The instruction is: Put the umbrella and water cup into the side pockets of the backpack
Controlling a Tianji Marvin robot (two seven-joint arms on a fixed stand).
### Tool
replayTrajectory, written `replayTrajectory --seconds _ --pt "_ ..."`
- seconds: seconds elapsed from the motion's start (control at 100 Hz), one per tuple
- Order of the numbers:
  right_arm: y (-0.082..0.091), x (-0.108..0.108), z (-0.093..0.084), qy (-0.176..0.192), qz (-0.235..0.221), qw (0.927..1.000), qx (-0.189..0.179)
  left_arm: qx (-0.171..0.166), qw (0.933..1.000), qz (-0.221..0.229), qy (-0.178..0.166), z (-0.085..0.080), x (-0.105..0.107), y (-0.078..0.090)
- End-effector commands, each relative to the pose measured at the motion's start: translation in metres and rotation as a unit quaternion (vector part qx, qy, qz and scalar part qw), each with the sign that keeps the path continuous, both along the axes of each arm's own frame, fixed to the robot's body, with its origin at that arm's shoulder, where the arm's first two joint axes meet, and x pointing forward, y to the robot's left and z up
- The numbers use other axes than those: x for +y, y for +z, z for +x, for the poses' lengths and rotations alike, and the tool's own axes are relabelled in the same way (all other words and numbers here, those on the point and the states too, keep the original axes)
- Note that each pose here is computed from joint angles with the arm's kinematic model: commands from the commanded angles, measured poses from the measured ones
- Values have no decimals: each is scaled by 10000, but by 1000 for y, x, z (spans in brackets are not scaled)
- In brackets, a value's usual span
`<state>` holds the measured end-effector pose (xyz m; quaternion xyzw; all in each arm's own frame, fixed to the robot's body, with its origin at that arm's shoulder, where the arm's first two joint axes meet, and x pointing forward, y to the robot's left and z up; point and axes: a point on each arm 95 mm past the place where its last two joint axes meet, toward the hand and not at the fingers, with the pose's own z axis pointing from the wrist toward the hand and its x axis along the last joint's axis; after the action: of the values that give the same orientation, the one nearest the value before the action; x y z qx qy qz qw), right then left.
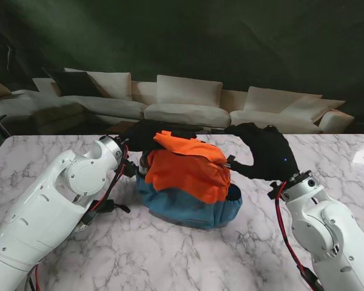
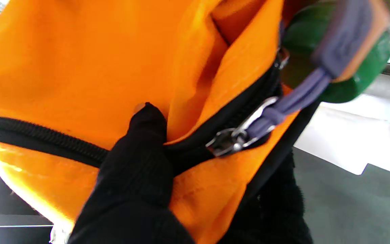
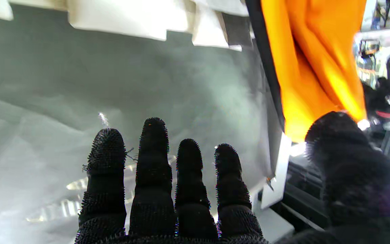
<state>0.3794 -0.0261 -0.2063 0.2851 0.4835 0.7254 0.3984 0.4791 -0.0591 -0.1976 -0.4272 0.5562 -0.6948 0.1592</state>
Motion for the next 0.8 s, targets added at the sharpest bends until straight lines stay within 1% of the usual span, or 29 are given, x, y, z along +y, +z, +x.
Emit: replayTrajectory --seconds 0.0,0.1,0.18,0.23,0.28,0.4,0.59,0.68,0.79 --pt "-19 -9 1 -80 -214 9990 393 -89 9999 -44 -96 -2 -5 9" --pt "-29 -8 3 -25 -444 9966 693 -57 9999 -53 -149 -2 -8 10" --pt "-36 -1 4 143 -539 9941 926 -27 9998 -82 -200 -1 -11 10" --pt "-39 5 5 334 -538 9926 1039 -5 9997 -87 -241 -1 -13 11" --pt "-42 13 4 584 -429 9909 1133 25 9995 -87 -294 0 -15 12" --pt "-46 29 -3 1106 -343 9849 1290 17 9992 -133 -366 2 -20 13" --pt "-43 55 -18 1899 -136 9707 1466 51 9980 -387 -491 6 -29 20" --pt "-42 67 -24 2245 -53 9615 1581 11 9973 -442 -588 7 -33 23" --pt "-42 80 -30 2574 46 9515 1685 4 9967 -499 -642 11 -38 24"
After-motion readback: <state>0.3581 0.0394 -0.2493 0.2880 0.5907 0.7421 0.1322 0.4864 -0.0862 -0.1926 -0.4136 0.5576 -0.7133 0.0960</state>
